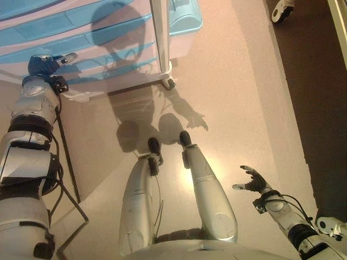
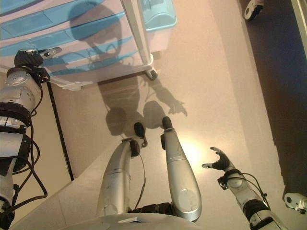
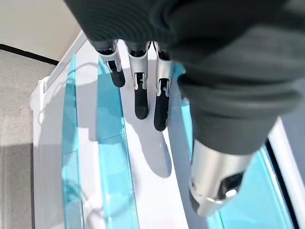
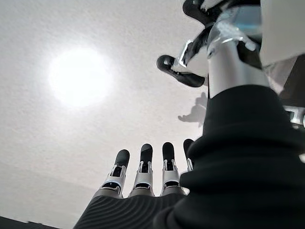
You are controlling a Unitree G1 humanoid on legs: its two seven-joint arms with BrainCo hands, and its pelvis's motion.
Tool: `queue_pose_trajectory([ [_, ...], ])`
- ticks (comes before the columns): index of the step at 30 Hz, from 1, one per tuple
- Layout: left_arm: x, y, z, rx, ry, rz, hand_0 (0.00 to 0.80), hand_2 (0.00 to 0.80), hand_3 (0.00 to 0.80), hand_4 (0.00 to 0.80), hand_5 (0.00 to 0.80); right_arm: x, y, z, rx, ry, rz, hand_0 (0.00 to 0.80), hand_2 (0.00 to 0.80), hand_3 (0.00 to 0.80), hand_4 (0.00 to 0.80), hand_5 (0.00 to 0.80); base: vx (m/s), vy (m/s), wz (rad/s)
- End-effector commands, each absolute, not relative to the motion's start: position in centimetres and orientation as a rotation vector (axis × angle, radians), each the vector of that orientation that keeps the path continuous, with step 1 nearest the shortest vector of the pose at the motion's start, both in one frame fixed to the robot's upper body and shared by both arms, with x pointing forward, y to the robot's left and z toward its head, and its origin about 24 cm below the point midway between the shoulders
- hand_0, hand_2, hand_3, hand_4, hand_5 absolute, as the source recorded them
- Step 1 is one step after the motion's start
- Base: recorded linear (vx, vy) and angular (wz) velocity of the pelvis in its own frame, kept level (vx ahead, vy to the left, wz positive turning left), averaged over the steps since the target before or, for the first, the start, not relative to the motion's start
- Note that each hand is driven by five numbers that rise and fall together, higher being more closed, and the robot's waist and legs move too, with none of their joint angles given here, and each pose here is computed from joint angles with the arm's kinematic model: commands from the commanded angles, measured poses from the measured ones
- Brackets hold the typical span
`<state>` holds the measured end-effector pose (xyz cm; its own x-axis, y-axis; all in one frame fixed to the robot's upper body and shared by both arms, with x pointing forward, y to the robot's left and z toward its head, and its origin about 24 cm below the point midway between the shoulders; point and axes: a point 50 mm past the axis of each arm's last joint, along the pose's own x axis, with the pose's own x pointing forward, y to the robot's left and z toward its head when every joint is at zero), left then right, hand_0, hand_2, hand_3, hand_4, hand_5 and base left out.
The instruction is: Open the drawer and pick up the medicine
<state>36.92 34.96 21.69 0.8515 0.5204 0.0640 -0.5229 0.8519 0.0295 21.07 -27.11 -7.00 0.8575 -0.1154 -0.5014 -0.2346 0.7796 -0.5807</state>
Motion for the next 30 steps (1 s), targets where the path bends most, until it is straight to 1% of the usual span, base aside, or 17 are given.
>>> queue_pose_trajectory([
  [1,35.6,36.9,25.5,0.067,-0.222,0.596,0.000,0.000,0.000,0.000,0.000,19.4,-27.1,-8.1,-0.688,0.589,0.067,0.000,0.000,0.000,0.000,0.000,0.066,-0.005,0.03],
  [5,35.6,36.9,24.1,0.065,-0.174,0.559,0.000,0.000,0.000,0.000,0.000,19.5,-26.9,-8.0,-0.676,0.582,0.067,0.000,0.000,0.000,0.000,0.000,-0.047,-0.057,0.04],
  [8,35.8,36.2,22.1,0.029,-0.151,0.481,0.000,0.000,0.000,0.000,0.000,19.7,-26.2,-8.1,-0.641,0.570,0.064,0.000,0.000,0.000,0.000,0.000,-0.029,-0.113,0.01],
  [10,35.8,35.4,19.8,-0.013,-0.125,0.407,0.000,0.000,0.000,0.000,0.000,19.9,-25.8,-8.2,-0.585,0.564,0.049,0.000,0.000,0.000,0.000,0.000,-0.022,-0.154,0.00],
  [14,34.3,33.0,12.2,-0.066,-0.023,0.272,0.000,0.000,0.000,0.000,0.000,19.9,-25.2,-8.6,-0.485,0.581,0.024,0.000,0.000,0.000,0.000,0.000,0.031,-0.130,-0.01],
  [15,33.5,32.2,9.7,-0.090,0.022,0.235,0.000,0.000,0.000,0.000,0.000,19.7,-25.2,-8.8,-0.455,0.596,0.014,0.000,0.000,0.000,0.000,0.000,0.085,-0.120,0.05],
  [17,32.0,31.2,6.0,-0.147,0.100,0.198,0.000,0.000,0.000,0.000,0.000,19.1,-25.4,-9.3,-0.413,0.625,0.008,0.000,0.000,0.000,0.000,0.000,0.101,-0.106,0.14],
  [19,29.4,29.5,1.2,-0.214,0.209,0.173,0.000,0.000,0.000,0.000,0.000,18.0,-25.5,-10.1,-0.370,0.677,0.005,0.000,0.000,0.000,0.000,0.000,0.136,-0.100,0.21],
  [21,26.7,28.0,-2.8,-0.264,0.316,0.159,0.000,0.000,0.000,0.000,0.000,16.8,-25.5,-10.9,-0.338,0.734,0.010,0.000,0.000,0.000,0.000,0.000,0.133,-0.092,0.32],
  [22,25.9,27.6,-3.8,-0.264,0.360,0.162,0.000,0.000,0.000,0.000,0.000,16.5,-25.5,-11.2,-0.336,0.752,0.016,0.000,0.000,0.000,0.000,0.000,0.174,-0.103,0.32],
  [23,23.6,26.7,-6.2,-0.265,0.438,0.157,0.000,0.000,0.000,0.000,0.000,15.7,-25.3,-11.8,-0.335,0.789,0.023,0.000,0.000,0.000,0.000,0.000,0.167,-0.094,0.34],
  [26,19.7,25.4,-9.7,-0.265,0.596,0.159,0.000,0.000,0.000,0.000,0.000,14.1,-25.1,-12.7,-0.317,0.854,0.043,0.000,0.000,0.000,0.000,0.000,0.123,-0.079,0.26],
  [30,15.3,24.9,-12.6,-0.222,0.774,0.188,0.000,0.000,0.000,0.000,0.000,12.7,-24.3,-13.8,-0.280,0.922,0.066,0.000,0.000,0.000,0.000,0.000,0.046,-0.062,0.30],
])
